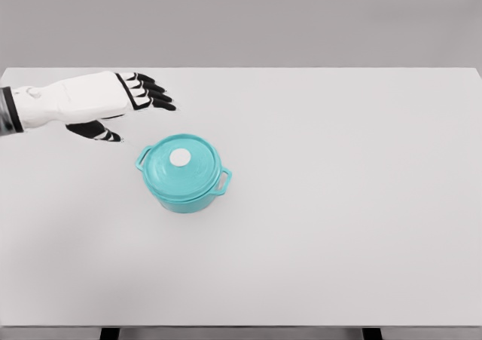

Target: Cover the pot with left arm

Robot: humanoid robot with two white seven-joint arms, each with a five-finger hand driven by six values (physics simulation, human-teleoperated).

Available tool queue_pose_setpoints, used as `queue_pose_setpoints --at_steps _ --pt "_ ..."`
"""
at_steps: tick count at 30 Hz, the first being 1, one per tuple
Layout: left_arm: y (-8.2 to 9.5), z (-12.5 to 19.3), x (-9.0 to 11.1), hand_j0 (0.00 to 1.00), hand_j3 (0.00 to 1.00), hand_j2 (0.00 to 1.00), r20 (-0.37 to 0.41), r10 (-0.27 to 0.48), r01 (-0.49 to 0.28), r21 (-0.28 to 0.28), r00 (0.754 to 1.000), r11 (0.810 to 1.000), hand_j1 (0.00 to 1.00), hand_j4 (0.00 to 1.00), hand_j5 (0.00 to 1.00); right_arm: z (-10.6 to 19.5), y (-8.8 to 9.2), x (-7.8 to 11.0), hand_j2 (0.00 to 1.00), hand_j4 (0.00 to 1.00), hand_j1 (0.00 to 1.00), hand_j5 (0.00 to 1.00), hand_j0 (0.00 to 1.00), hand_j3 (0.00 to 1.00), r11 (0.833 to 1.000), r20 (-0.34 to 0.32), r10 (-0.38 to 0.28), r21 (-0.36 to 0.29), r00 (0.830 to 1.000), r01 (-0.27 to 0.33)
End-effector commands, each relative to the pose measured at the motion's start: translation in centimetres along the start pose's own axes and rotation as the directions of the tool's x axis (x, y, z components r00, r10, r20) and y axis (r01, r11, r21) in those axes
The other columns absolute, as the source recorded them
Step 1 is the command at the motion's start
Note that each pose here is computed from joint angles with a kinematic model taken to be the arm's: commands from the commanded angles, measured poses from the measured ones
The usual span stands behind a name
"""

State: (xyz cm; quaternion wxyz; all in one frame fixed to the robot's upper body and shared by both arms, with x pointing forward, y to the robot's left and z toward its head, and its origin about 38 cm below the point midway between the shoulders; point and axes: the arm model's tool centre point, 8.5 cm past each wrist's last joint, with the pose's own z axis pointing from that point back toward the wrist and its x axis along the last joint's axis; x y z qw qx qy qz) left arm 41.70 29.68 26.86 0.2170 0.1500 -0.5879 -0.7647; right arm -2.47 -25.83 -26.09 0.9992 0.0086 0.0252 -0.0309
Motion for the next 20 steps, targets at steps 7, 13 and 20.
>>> queue_pose_setpoints --at_steps 7,13,20 --pt "-4.6 6.0 -3.7 1.0 1.0 1.0 -0.204 0.151 -0.148 0.032 0.967 0.989 1.0 1.0 1.0 0.0 0.0 0.0 1.0 1.0 1.0 1.0 1.0 1.0 1.0 0.001 0.0 0.0 1.0 0.0" --pt "-4.7 6.1 -3.5 1.0 1.0 1.0 -0.2 0.153 -0.15 0.029 0.968 0.988 1.0 1.0 1.0 0.0 0.0 0.0 1.0 1.0 1.0 1.0 1.0 1.0 1.0 -0.001 0.0 0.0 1.0 0.0" --pt "-4.7 5.9 -3.4 1.0 1.0 1.0 -0.195 0.152 -0.15 0.027 0.969 0.988 1.0 1.0 1.0 0.0 0.0 0.0 1.0 1.0 1.0 1.0 1.0 1.0 1.0 -0.001 0.0 0.0 1.0 0.0"
